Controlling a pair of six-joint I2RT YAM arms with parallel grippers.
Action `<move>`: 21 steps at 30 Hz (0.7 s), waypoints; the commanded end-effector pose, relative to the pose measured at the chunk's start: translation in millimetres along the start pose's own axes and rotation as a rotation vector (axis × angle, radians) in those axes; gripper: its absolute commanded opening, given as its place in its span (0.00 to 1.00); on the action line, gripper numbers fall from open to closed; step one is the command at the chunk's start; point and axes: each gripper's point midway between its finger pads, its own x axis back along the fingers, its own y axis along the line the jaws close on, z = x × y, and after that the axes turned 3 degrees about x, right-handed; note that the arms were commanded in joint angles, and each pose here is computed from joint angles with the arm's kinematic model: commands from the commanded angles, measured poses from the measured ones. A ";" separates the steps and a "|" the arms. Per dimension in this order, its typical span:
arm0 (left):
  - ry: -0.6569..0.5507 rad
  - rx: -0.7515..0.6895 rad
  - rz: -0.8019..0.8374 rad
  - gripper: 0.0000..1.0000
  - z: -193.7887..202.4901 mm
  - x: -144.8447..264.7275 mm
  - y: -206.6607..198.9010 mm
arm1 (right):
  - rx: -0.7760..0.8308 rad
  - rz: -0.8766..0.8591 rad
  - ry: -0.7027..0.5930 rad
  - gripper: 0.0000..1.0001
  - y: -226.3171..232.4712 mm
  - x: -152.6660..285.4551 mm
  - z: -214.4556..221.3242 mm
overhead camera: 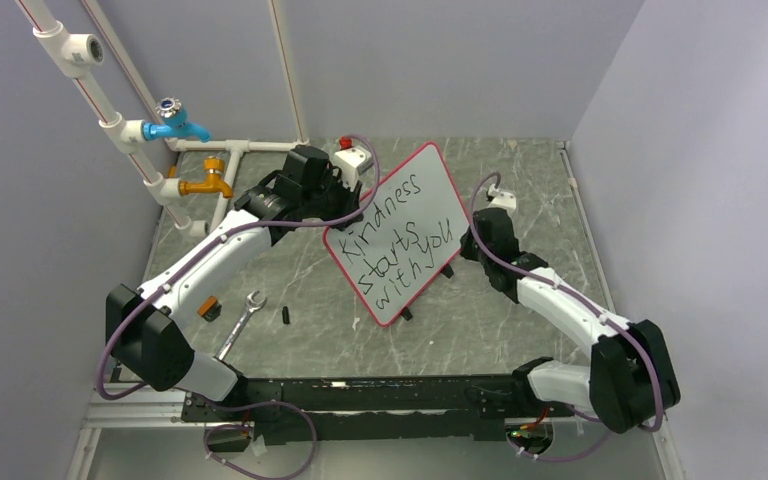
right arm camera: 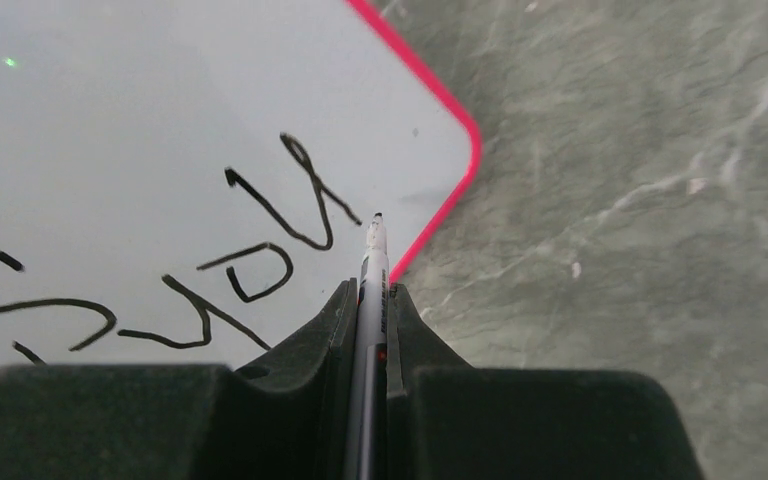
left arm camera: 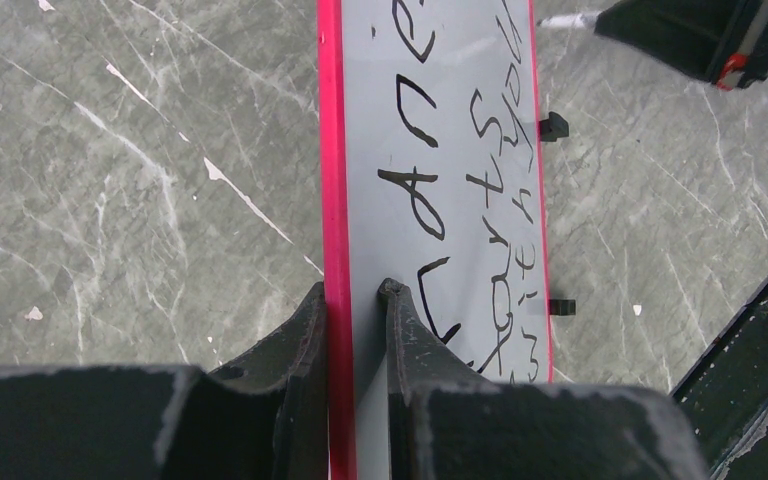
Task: Write a sentence on the whiteboard
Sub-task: Write a sentence on the whiteboard, then place the whiteboard at the center of the board.
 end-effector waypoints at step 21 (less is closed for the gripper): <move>0.404 -0.094 -0.018 0.00 97.7 13.1 -1.4 | -0.056 0.012 -0.295 0.00 -9.5 110.2 -107.2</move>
